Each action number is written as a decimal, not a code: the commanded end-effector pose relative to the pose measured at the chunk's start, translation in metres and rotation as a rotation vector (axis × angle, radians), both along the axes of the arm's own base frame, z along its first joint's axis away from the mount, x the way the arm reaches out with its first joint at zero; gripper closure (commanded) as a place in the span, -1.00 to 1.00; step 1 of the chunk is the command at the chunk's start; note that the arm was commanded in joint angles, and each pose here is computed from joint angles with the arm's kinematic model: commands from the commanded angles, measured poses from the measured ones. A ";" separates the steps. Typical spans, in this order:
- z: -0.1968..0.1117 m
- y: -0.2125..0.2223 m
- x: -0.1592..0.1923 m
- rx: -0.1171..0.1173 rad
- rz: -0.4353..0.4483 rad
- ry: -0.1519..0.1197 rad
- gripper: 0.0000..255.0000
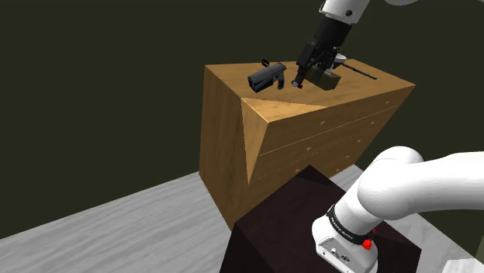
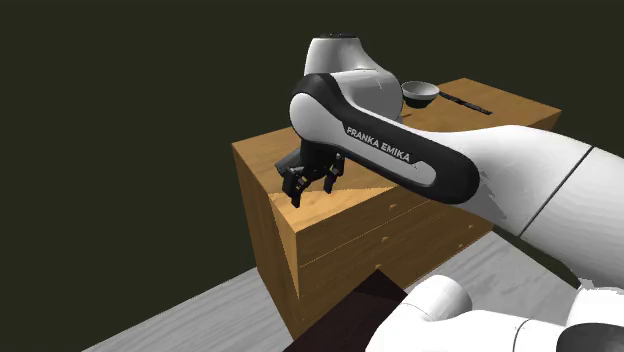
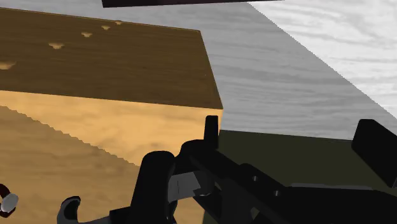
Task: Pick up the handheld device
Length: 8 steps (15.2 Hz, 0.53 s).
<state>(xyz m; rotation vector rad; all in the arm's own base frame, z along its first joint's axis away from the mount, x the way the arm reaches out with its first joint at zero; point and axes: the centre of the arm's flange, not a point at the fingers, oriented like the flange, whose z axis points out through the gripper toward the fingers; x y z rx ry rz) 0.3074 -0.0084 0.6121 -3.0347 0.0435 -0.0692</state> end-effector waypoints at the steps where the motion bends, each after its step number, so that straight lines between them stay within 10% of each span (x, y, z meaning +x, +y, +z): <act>1: 0.000 0.000 0.000 0.000 0.000 0.000 -1.00; 8: -0.023 -0.063 0.054 -0.098 0.312 0.056 -1.00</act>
